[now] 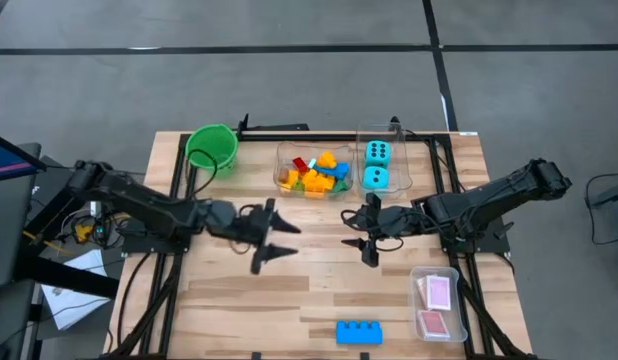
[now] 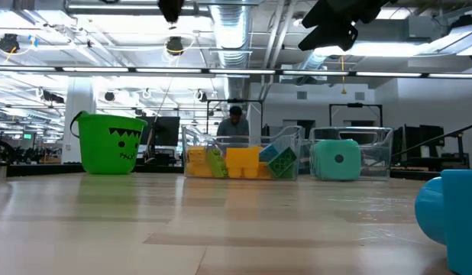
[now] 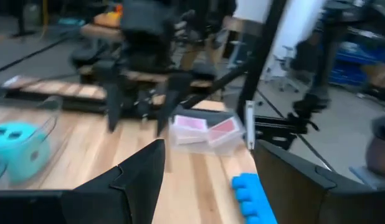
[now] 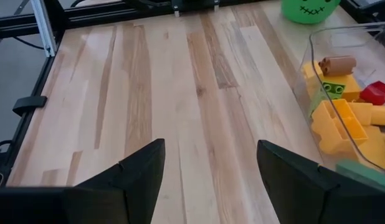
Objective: Pick & Place Toys
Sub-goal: Put the blue gamepiece into the left transparent bin
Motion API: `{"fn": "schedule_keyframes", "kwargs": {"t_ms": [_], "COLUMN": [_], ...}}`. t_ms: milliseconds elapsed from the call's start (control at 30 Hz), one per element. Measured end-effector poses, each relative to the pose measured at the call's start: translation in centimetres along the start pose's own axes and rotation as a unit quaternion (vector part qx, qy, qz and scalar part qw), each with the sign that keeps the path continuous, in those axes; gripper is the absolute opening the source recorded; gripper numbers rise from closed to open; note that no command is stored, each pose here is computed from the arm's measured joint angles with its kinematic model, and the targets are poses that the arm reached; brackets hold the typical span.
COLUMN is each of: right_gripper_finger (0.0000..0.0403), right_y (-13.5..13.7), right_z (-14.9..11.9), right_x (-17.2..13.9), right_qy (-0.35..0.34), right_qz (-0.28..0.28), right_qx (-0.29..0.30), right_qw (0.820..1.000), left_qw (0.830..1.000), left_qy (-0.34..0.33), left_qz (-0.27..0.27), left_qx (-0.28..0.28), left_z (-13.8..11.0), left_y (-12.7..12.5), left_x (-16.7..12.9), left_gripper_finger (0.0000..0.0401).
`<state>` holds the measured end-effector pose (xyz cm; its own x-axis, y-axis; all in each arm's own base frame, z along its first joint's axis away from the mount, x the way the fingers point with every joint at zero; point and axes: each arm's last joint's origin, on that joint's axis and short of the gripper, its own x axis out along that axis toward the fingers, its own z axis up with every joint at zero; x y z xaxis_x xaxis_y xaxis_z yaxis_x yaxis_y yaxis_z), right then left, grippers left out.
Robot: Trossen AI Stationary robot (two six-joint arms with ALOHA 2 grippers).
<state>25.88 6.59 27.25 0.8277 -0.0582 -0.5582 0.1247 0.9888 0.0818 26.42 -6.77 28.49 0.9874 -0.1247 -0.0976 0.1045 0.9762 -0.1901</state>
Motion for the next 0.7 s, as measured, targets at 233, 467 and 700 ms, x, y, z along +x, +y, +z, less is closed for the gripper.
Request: {"fn": "schedule_keyframes", "kwargs": {"t_ms": [233, 467, 700], "right_gripper_finger": [0.0246, 0.0246, 0.0246], "right_y": [1.1, 3.6, 6.4], "right_z": [-0.3, 1.1, 4.0], "right_x": [0.6, 2.8, 2.0], "right_qy": [0.017, -0.054, -0.107], "right_qz": [0.065, 0.224, 0.297], "right_qx": [0.011, 0.042, 0.040], "right_qw": [0.998, 0.972, 0.948], "left_qw": [0.997, 0.992, 0.990], "left_qy": [0.024, -0.011, -0.010], "left_qz": [-0.003, 0.112, 0.130], "left_qx": [0.068, 0.058, 0.058], "left_z": [0.8, 1.5, 1.4], "left_y": [-2.0, -1.5, -1.4], "left_x": [-3.3, -4.1, -4.1], "left_gripper_finger": [0.0243, 0.0244, 0.0268]}}
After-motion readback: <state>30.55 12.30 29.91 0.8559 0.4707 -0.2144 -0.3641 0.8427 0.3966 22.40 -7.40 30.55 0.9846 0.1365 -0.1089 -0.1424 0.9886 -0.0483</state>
